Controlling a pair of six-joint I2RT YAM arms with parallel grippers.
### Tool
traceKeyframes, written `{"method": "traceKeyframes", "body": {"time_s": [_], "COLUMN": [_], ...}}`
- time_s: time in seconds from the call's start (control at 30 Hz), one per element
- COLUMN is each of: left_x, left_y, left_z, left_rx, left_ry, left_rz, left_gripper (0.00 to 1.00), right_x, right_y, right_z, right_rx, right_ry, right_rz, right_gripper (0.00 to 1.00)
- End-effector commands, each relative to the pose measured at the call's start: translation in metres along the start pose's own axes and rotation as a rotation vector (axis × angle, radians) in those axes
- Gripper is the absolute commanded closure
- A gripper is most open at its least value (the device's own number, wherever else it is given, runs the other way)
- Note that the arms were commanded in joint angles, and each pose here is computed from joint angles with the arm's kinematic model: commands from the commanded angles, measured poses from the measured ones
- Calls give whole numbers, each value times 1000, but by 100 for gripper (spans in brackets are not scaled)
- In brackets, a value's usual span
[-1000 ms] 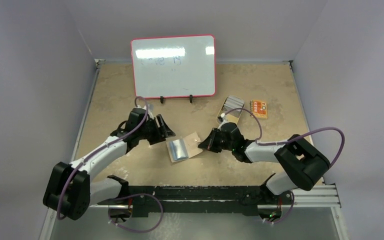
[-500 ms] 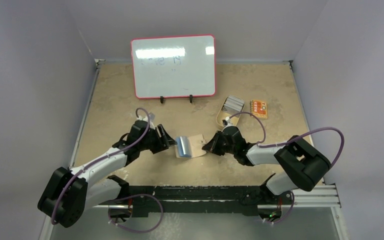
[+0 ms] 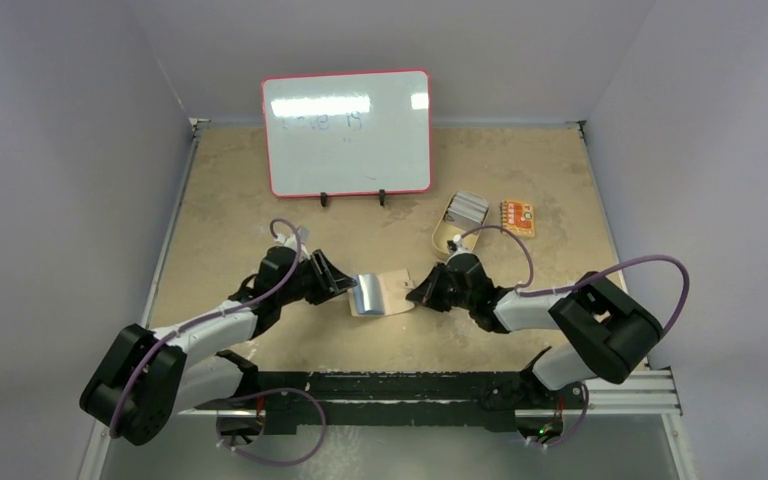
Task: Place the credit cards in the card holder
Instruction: Open the card holder at the center of the board.
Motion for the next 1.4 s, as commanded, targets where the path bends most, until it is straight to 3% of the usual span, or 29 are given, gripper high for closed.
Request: {"method": "traceKeyframes", "body": {"time_s": [0.0, 0.7, 1.0, 1.37], "left_x": [-2, -11, -9, 4], "left_y": [-8, -8, -12, 2], "left_z": [0, 6, 6, 12], "left_rx": [-17, -5, 11, 55], "left_ry": [-7, 3, -10, -30], "left_rz": [54, 115, 140, 105], "left_gripper": [62, 67, 54, 46], "right_x": [-1, -2, -1, 1], "right_y": [1, 4, 7, 8], "right_z": [-8, -16, -17, -18], "right_rx": [21, 45, 51, 63], "right_ry": [-43, -75, -83, -93], "right_rz": [-2, -8, -17, -33], "right_gripper": [100, 100, 100, 100]}}
Point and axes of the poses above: each gripper's point midway between its finger pads, its own x axis back along the fingers, its own y axis along the line the jaws close on, z = x × y, the point moved 2 cm from there along x, back along the fingers, and after that the axes turned 9 degrees about x, right-handed, at the moved point
